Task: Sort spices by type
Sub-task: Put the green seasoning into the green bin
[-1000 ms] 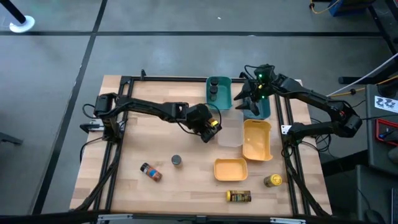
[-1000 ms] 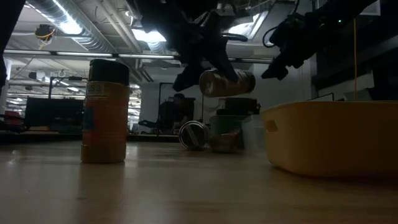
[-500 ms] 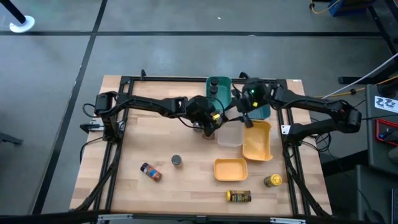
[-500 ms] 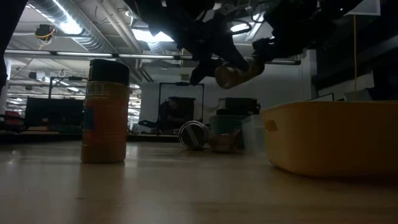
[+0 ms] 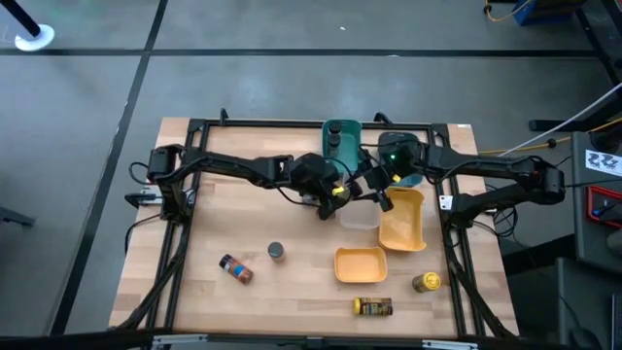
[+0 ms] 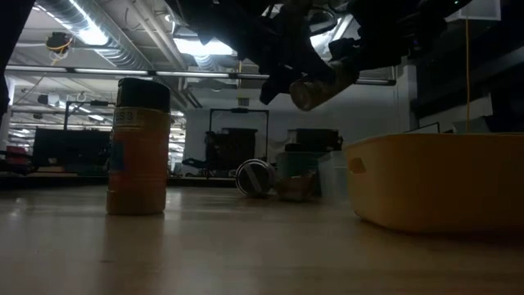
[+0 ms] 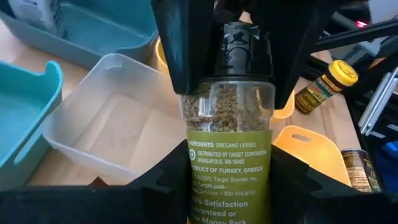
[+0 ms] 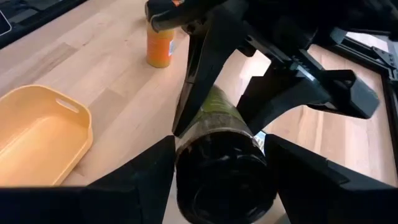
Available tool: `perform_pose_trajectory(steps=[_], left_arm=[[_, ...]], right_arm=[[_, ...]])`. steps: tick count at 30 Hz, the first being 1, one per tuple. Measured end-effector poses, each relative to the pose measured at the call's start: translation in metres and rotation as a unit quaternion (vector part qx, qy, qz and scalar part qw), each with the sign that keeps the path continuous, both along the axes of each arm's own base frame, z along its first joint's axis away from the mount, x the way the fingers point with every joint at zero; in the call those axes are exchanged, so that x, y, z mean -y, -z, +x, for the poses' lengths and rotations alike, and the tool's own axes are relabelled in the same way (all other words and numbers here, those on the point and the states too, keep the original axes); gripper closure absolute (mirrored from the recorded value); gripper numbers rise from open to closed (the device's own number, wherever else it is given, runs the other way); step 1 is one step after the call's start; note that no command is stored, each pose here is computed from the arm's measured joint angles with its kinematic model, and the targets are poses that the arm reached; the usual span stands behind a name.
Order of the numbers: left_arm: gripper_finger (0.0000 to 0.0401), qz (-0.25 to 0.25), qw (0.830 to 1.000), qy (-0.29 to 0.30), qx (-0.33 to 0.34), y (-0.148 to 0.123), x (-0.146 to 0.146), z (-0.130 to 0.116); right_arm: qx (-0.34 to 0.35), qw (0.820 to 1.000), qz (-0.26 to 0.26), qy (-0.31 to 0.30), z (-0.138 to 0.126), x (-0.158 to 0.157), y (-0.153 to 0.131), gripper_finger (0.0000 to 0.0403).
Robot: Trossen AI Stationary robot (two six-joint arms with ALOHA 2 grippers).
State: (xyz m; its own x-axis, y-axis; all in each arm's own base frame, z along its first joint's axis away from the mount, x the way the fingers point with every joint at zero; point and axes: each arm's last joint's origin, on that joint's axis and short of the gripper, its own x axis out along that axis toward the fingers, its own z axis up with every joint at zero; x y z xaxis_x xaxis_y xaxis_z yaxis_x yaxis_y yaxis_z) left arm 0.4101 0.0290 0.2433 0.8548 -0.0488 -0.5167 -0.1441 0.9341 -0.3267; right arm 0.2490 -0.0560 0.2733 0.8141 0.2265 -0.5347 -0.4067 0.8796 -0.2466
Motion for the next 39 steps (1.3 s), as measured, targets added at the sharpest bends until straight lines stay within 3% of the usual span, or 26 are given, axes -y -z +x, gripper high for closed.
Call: perform_pose_trajectory(steps=[8, 15, 20, 34, 39], left_arm=[[0.0263, 0.022, 1.000, 0.015, 0.005, -0.0006, 0.0015, 0.0005], [0.0263, 0.040, 0.999, 0.026, 0.007, -0.0008, 0.0016, 0.0006], [0.0260, 0.040, 0.999, 0.026, 0.006, -0.0006, 0.0015, 0.0005], [0.0167, 0.021, 1.000, 0.012, 0.003, -0.0004, -0.0007, 0.0002], [0.0150, 0.019, 1.000, 0.005, 0.002, -0.0002, -0.0034, -0.0001]], right_arm=[[-0.009, 1.000, 0.000, 0.000, -0.0002, -0.0027, 0.0012, 0.0158], [-0.015, 1.000, 0.002, 0.001, -0.0008, -0.0029, 0.0019, 0.0193], [-0.015, 1.000, 0.002, 0.001, -0.0009, -0.0028, 0.0019, 0.0193], [-0.018, 1.000, 0.003, 0.004, -0.0013, -0.0022, 0.0023, 0.0187], [-0.020, 1.000, -0.004, 0.014, -0.0013, -0.0015, 0.0025, 0.0186]])
